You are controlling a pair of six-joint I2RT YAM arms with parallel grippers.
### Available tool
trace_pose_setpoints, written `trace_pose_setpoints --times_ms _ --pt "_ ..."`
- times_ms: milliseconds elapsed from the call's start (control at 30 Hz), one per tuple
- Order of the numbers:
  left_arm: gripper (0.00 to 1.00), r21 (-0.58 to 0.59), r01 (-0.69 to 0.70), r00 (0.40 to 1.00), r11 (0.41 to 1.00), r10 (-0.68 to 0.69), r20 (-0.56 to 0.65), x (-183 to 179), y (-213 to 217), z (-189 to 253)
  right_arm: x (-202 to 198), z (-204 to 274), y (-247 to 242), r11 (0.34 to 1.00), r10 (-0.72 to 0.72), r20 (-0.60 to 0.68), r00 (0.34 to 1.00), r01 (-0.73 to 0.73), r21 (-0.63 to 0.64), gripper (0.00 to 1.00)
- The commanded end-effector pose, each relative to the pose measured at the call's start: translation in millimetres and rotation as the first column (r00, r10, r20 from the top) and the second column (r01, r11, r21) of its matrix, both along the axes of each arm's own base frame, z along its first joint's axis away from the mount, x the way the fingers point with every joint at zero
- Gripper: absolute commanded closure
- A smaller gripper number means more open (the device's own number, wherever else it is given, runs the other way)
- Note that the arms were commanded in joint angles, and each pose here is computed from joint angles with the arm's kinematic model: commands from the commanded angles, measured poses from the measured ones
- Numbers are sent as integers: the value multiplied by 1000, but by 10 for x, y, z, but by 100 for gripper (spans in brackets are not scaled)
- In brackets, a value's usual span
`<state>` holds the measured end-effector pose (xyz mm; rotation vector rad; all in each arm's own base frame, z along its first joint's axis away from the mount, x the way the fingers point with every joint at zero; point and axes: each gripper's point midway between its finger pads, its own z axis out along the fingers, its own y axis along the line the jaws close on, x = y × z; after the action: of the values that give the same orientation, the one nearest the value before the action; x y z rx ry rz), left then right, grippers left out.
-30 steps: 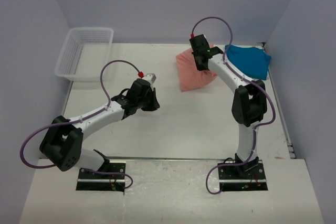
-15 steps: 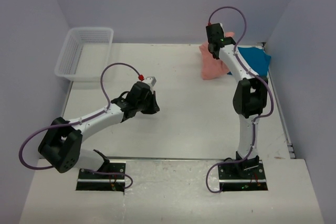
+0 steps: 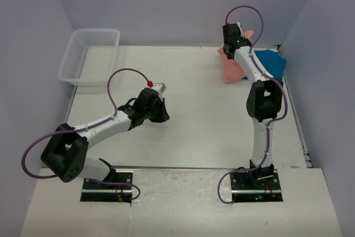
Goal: Fold and stack the t-shirts
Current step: Put the neatly folded tshirt into the corner of the board with the right arm
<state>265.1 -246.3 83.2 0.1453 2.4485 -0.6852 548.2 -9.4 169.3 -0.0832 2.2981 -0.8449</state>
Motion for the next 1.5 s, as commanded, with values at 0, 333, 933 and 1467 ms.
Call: trace_pose_setpoints --times_ms 0,333,933,1467 --pt "100 -17 28 999 999 -27 20 -1 -56 -5 189 459 -285 996 -68 155 986 76 -52 100" --pt "100 -12 40 999 999 -40 -10 -25 -73 -135 423 675 -430 995 -59 228 972 76 -67 100" --pt "100 -6 54 998 999 -54 -41 -44 -98 -250 242 509 -748 985 -162 208 965 172 -28 100" --pt "100 0 61 997 998 -61 -56 -76 -93 -301 297 284 -1068 970 -229 189 955 240 -39 100"
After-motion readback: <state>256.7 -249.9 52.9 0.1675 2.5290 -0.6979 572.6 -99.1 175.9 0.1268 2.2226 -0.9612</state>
